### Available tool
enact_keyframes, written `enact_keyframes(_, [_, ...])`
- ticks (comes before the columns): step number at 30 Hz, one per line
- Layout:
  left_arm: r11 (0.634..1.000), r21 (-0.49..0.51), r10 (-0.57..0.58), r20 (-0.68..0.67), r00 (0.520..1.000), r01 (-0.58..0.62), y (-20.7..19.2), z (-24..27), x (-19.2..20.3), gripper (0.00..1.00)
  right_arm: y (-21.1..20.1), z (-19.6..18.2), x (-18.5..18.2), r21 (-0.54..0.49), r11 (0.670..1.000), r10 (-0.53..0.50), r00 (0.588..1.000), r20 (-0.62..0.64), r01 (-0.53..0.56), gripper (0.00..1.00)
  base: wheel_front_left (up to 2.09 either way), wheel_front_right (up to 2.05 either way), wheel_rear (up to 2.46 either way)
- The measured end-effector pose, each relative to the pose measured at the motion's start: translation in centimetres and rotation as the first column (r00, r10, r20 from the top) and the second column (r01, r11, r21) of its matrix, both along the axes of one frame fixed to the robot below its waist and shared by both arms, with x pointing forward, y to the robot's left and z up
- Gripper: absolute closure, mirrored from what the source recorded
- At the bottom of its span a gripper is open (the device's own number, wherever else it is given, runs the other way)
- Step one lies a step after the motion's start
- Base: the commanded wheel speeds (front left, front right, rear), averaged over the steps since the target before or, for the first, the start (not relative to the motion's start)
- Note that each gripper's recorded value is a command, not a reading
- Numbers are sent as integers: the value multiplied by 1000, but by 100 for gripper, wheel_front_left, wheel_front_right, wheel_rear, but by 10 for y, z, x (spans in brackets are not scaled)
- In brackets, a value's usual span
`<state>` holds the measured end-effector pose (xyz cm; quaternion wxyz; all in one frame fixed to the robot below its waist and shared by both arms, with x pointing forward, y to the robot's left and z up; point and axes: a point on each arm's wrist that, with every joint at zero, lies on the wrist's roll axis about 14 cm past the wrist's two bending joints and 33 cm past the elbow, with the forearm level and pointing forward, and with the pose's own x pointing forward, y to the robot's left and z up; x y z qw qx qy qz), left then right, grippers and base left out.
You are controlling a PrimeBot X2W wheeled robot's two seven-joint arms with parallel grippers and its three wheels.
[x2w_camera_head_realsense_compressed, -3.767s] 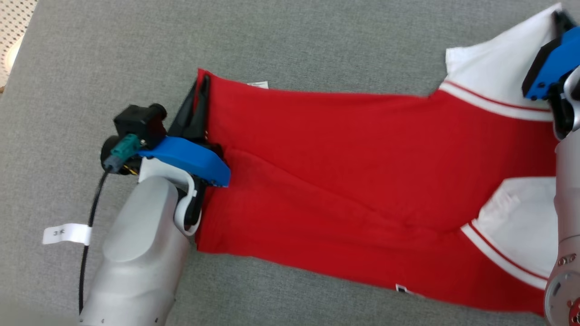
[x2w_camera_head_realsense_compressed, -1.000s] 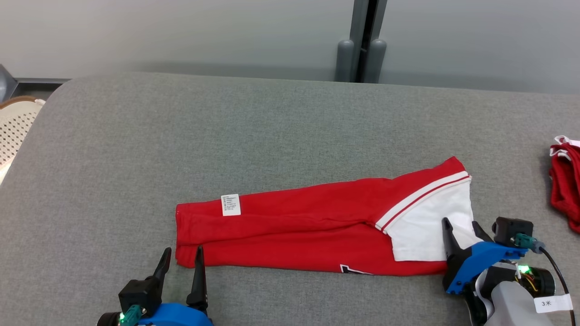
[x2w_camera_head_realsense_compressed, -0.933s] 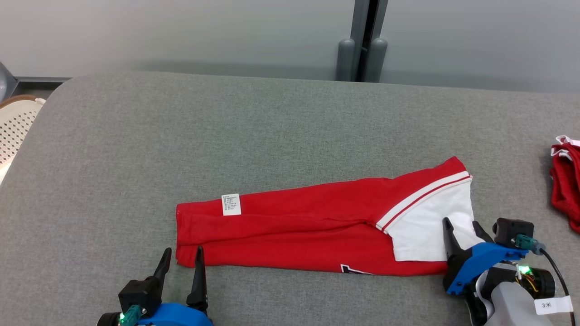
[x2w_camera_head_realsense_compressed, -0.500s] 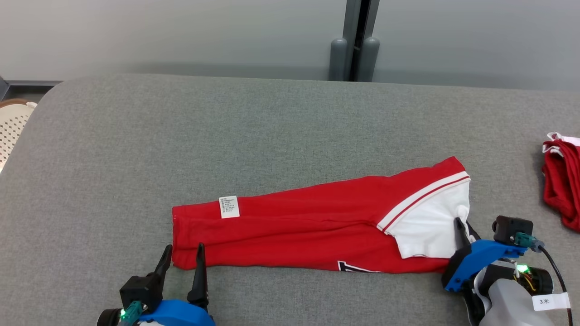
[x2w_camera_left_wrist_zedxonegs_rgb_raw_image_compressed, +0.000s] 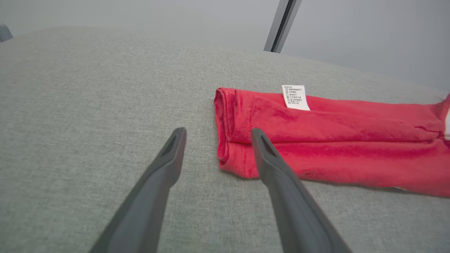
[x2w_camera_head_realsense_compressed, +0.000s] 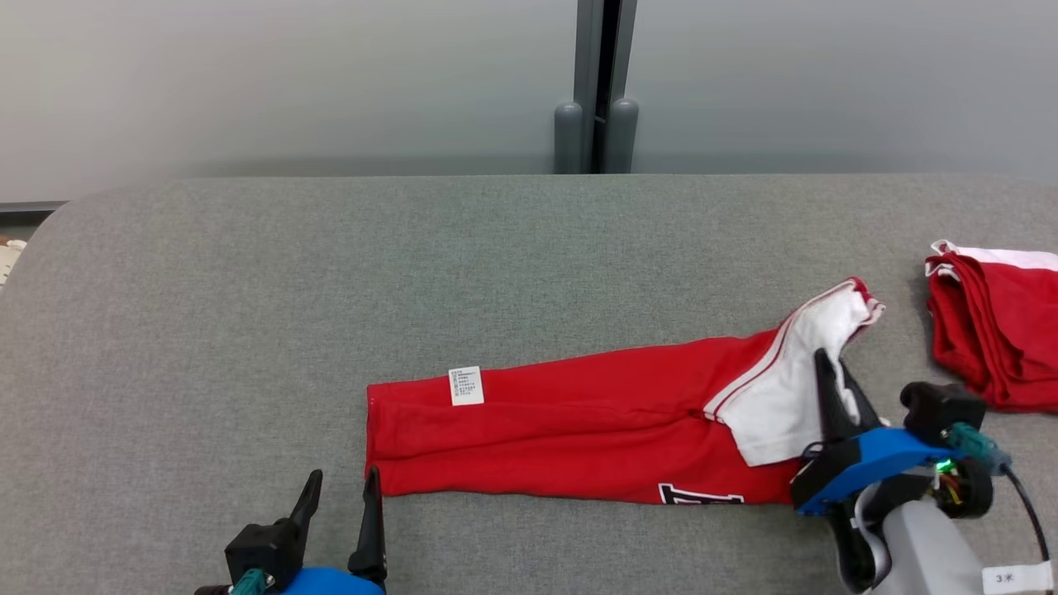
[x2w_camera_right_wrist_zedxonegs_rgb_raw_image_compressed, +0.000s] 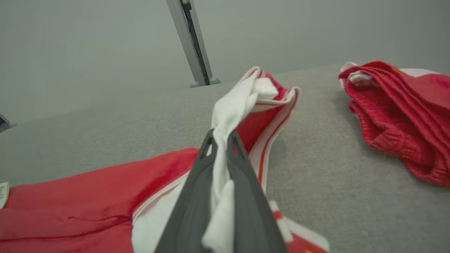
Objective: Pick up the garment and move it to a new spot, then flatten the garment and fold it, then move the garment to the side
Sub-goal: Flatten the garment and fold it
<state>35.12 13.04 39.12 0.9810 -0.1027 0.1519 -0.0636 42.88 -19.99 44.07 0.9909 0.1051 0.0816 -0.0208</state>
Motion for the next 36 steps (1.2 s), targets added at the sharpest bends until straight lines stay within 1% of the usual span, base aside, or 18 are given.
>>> enact_keyframes(2, [1000,-7,-1,9,1000,1,-2,3,0,0,23,5,-4,48,997,53,998,28,-54,100,0,0,0])
enact_keyframes(4, [1000,-11,-3,14,1000,3,-3,5,-2,0,48,8,-6,67,990,125,991,47,-128,100,0,0,0])
enact_keyframes(6, [1000,-11,7,18,1000,-7,0,7,-5,0,76,15,-6,87,975,201,977,73,-207,100,0,0,0])
enact_keyframes(9, [1000,-5,28,26,999,-28,7,9,-10,0,117,23,-8,118,941,307,947,99,-317,100,0,0,0])
enact_keyframes(12, [998,4,67,28,997,-67,18,10,-17,0,155,26,-14,139,898,406,908,108,-418,100,0,0,0])
enact_keyframes(17, [991,15,135,18,991,-135,39,7,-35,0,213,33,-22,156,808,555,823,125,-568,100,0,0,0])
enact_keyframes(22, [982,17,187,9,982,-187,53,5,-49,0,261,41,-32,157,713,670,730,137,-684,100,0,0,0])
enact_keyframes(24, [978,13,206,3,978,-206,57,4,-54,0,274,43,-35,164,683,698,702,139,-711,100,0,0,0])
enact_keyframes(25, [977,11,214,-2,977,-214,58,3,-56,0,278,44,-35,169,674,706,695,140,-719,70,0,0,0])
enact_keyframes(26, [976,13,218,-2,976,-218,59,3,-57,0,281,47,-34,178,668,708,690,148,-723,9,0,0,0])
enact_keyframes(27, [976,13,218,1,976,-218,59,3,-57,0,283,52,-32,179,666,706,689,162,-724,0,0,0,0])
enact_keyframes(29, [976,14,216,11,976,-216,58,6,-55,0,280,67,-25,179,674,688,698,200,-716,0,0,0,0])
enact_keyframes(31, [978,17,207,14,978,-207,56,7,-52,0,270,73,-19,172,697,662,717,218,-696,0,0,0,0])
enact_keyframes(33, [982,19,188,19,982,-188,51,8,-48,0,254,74,-11,155,734,627,747,221,-661,0,0,0,0])
enact_keyframes(36, [988,16,155,33,987,-155,42,12,-39,0,219,64,-3,124,804,554,809,196,-581,0,0,0,0])
